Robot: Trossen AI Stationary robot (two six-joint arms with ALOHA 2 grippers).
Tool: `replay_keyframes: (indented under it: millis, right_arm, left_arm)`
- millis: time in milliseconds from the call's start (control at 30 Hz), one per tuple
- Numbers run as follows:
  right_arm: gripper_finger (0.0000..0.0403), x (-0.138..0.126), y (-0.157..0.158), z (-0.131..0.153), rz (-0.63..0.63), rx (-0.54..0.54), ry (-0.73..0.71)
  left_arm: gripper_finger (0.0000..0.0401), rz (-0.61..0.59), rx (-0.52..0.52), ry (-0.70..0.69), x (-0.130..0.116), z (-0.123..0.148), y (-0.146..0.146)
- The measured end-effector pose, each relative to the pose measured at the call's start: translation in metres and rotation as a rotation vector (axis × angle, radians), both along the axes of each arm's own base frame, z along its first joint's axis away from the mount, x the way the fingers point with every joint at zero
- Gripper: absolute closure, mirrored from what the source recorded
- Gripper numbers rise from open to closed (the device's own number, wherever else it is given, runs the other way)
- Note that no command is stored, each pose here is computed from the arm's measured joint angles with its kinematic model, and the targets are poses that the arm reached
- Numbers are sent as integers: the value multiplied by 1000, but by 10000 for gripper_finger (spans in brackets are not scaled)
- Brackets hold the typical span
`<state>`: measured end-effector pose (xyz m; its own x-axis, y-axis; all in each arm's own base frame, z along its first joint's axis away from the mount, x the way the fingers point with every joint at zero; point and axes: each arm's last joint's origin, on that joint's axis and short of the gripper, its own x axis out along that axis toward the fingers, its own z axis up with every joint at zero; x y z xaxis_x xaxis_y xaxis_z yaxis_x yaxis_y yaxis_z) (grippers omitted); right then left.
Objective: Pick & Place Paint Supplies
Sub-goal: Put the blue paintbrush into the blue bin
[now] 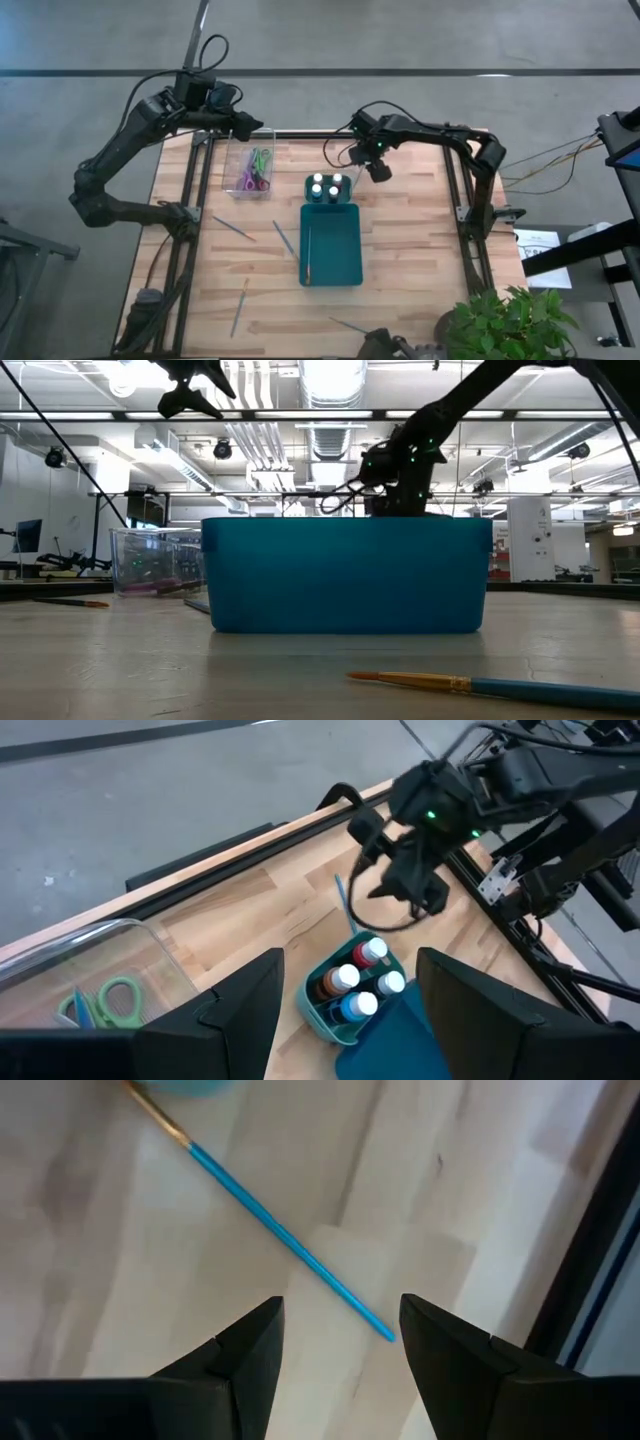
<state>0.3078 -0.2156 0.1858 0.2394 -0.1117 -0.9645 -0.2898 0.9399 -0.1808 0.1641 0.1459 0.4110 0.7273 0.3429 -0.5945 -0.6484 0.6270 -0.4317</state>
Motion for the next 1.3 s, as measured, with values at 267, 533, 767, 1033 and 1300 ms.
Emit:
replay_keyframes:
  millis: [267,533,767,1033,1300]
  right_arm:
    - [205,-2,-8,-13,-12,54,-3]
    - [205,3,-8,-22,-10,68,-11]
    - [205,6,-7,-35,-7,92,12]
    - [205,4,-5,-42,-26,105,18]
    - [205,1,7,-50,-4,112,44]
  left_arm:
    - [163,-1,-2,-1,0,0,0]
    - [163,-1,-2,-1,0,0,0]
    - [163,-1,-2,-1,0,0,0]
    - [163,-2,-2,-1,0,0,0]
    - [163,-7,0,7,0,-1,-1]
